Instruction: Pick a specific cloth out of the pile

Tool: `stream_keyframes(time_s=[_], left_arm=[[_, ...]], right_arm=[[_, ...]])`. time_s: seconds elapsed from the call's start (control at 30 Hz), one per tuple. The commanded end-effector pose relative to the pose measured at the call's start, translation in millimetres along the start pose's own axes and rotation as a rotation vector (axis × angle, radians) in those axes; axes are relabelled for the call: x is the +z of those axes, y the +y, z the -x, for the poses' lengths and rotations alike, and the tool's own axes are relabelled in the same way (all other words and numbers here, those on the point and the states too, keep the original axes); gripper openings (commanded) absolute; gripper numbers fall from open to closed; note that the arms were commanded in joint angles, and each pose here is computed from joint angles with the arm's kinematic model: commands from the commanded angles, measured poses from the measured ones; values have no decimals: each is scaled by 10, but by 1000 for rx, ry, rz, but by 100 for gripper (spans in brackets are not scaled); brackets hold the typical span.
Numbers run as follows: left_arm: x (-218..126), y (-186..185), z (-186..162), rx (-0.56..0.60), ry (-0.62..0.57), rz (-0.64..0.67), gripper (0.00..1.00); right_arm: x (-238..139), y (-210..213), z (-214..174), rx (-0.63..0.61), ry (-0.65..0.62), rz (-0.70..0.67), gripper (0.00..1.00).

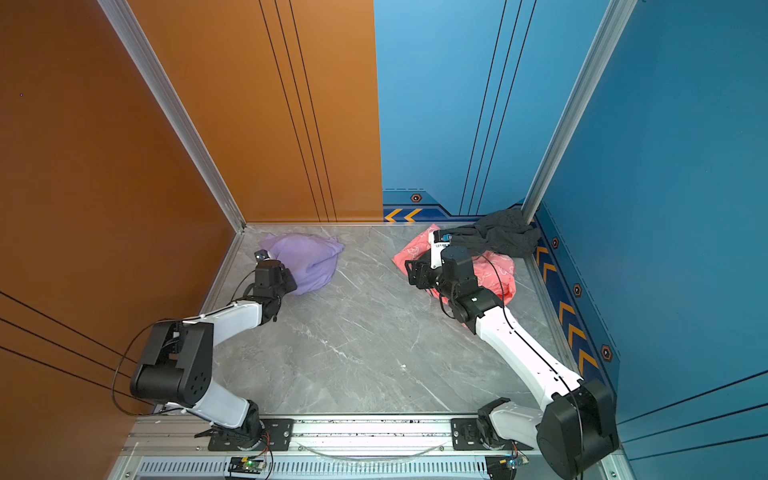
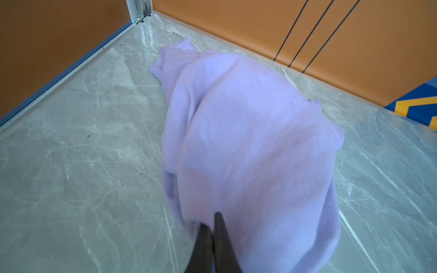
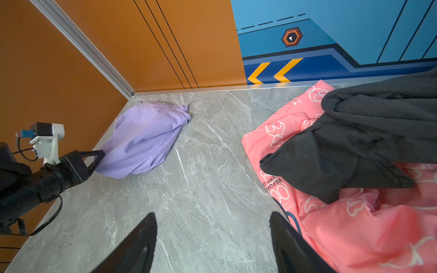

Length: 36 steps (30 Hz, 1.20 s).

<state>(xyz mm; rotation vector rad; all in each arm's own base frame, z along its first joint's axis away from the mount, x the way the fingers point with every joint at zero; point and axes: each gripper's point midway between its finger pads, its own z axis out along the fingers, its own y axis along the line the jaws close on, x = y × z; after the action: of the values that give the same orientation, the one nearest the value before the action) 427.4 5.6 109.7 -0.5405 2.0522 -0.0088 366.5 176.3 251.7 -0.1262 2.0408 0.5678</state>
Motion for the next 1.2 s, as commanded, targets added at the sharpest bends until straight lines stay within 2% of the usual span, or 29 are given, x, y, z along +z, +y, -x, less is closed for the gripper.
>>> stream_keyframes(time_s=[0.0,0.27,0.43,0.53,0.57,0.6,0.7,0.87,1.03,1.17], left_arm=[[-81,187,-23,-96,-26,39,0],[-110,525,-377,-169,85,107,0],[-124,641,-407,-202,112,115,3],[-159,610,-252,-184,118,84,16],[-190,589,-166,-169,107,73,26],[-233,568,-79,-159,92,64,33],[-410,454,239,-141,13,9,51],[-713,191,724,-86,-101,-98,75],[-833,-120,884,-13,-124,-195,93],[-664,-285,665,-19,-31,-253,97]], right_arm=[[-20,-46,-94,0,28,-7,76],[-32,-78,-102,1,39,-21,76],[-51,-97,-120,-1,48,-26,76],[-62,-111,-124,-12,51,-30,77],[-71,-114,-114,-17,48,-31,78],[-74,-123,-113,-17,47,-36,84],[-76,-146,-103,-19,44,-44,86],[-73,-136,-76,-17,40,-38,89],[-79,-66,-30,-12,17,1,92],[-104,46,25,-3,-7,62,97]])
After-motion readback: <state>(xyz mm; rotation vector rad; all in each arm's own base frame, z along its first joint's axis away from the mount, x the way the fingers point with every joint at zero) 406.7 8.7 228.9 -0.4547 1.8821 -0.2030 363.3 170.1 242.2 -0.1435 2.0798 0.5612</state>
